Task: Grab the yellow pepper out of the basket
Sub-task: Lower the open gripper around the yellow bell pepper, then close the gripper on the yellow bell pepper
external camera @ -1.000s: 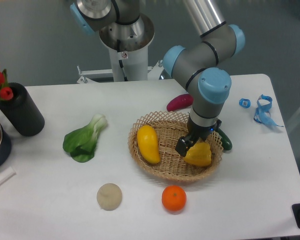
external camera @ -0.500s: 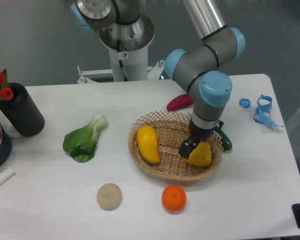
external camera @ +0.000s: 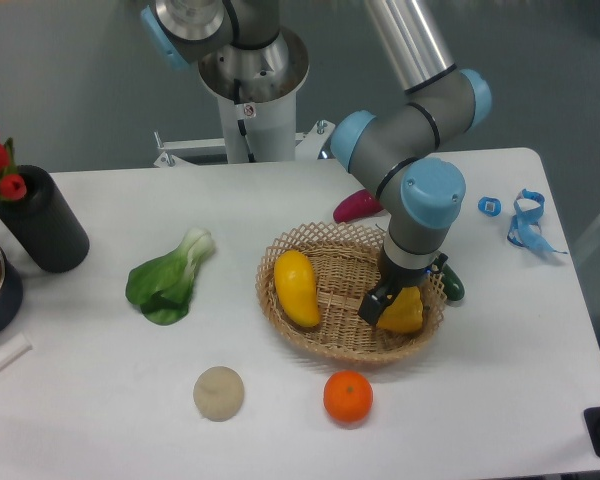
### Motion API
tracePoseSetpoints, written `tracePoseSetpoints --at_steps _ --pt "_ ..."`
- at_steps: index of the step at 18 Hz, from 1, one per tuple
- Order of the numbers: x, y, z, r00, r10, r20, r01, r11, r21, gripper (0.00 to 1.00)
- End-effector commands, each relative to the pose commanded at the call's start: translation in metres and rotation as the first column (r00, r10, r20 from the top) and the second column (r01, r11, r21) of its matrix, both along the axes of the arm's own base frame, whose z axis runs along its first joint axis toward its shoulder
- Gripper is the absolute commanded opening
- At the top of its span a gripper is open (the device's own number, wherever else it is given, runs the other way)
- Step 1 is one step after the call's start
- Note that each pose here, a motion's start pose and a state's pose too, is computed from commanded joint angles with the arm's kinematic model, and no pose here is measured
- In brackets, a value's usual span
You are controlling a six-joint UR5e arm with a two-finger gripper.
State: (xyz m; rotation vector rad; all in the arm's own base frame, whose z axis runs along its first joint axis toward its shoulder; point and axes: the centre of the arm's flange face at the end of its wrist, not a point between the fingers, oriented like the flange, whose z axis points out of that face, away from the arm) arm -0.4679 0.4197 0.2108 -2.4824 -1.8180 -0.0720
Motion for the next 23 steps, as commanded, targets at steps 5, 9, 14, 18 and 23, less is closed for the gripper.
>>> tracePoseSetpoints --at_steps 5,9,14,18,23 --pt "0.003 0.007 0.0 0.999 -0.021 -0.024 0.021 1.0 -0.008 1.0" --pt "0.007 0.011 0.003 0.999 -0.03 -0.029 0.03 1.0 -0.007 1.0" --pt "0.021 0.023 0.01 0.996 -0.06 -0.058 0.059 0.998 -0.035 1.0" --pt "0.021 0.021 0.004 0.995 -0.062 -0.074 0.056 0.996 -0.076 0.97" --pt "0.021 0.02 0.002 0.995 -0.062 -0.072 0.056 0.995 -0.079 0.76"
